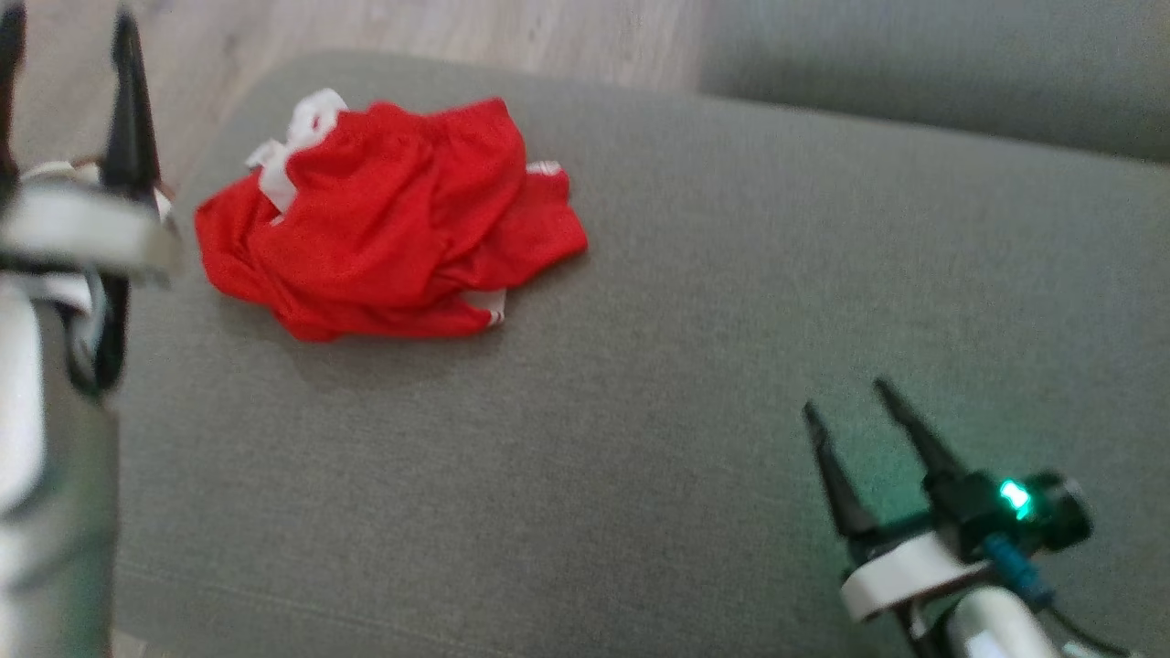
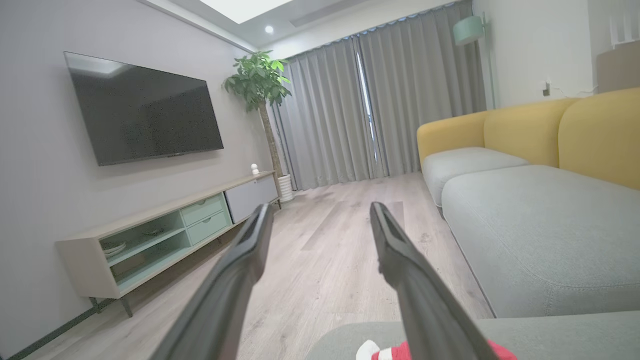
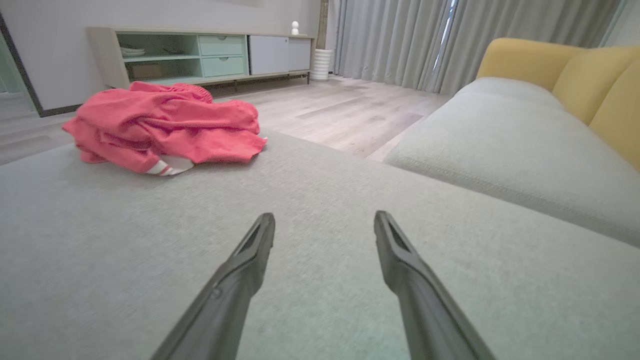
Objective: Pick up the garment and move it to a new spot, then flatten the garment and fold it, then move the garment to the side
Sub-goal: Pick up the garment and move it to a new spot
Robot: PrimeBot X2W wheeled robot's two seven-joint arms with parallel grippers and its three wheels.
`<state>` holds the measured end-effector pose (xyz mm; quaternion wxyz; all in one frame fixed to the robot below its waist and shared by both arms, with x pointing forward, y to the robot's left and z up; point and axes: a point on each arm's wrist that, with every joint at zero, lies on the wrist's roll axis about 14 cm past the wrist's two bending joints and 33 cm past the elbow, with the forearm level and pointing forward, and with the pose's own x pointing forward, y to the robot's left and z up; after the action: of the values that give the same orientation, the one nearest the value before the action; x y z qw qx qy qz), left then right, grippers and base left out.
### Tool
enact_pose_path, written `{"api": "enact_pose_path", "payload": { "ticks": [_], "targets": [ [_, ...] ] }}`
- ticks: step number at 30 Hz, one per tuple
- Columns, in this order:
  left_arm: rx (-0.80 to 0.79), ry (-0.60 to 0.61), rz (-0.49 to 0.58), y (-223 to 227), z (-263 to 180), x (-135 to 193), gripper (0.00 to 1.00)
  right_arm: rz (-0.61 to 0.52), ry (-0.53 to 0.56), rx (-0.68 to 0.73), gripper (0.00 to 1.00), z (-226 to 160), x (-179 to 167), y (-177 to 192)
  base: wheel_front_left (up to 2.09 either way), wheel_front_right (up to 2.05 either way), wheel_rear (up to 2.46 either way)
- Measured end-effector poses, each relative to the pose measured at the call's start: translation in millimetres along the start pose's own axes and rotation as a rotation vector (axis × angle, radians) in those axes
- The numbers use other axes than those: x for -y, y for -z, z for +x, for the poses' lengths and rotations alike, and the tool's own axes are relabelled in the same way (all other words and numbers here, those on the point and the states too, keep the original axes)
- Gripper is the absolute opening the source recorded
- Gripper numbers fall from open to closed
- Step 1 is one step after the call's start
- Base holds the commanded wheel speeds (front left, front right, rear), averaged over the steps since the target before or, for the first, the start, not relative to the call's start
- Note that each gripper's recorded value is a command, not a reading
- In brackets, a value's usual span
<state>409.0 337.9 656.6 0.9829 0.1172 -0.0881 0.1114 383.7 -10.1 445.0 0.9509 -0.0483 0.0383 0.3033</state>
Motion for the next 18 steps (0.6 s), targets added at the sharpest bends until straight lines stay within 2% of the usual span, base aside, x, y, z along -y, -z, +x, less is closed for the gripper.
{"api": "enact_pose_path", "payload": {
  "ticks": [2,4,6,11,12,15,18],
  "targets": [
    [-0.047,0.033,-0.008,4.4,29.8,8.6,1.00,-0.019,0.015,-0.006,1.00,5.7,15.9,5.0,0.00,0.00,0.00],
    [-0.114,0.052,-0.059,18.1,53.2,18.2,1.00,-0.028,0.025,-0.031,1.00,5.7,26.4,15.9,0.00,0.00,0.00],
    [-0.258,0.091,-0.113,49.8,67.2,34.3,1.00,-0.029,0.036,-0.059,1.00,3.1,34.7,27.4,0.00,0.00,0.00],
    [-0.718,0.169,-0.119,153.1,54.3,64.9,1.00,-0.048,0.066,-0.095,1.00,-2.2,57.3,43.8,0.00,0.00,0.00],
    [-0.718,0.169,-0.119,153.1,54.3,64.9,1.00,-0.048,0.066,-0.095,1.00,-2.2,57.3,43.8,0.00,0.00,0.00],
    [-0.878,0.182,-0.107,187.2,48.5,70.0,1.00,-0.053,0.083,-0.115,1.00,-5.0,68.7,53.1,0.00,0.00,0.00],
    [-0.947,0.205,-0.097,207.5,51.3,81.0,1.00,-0.052,0.109,-0.124,1.00,-5.5,80.2,59.2,0.00,0.00,0.00]
  ]
}}
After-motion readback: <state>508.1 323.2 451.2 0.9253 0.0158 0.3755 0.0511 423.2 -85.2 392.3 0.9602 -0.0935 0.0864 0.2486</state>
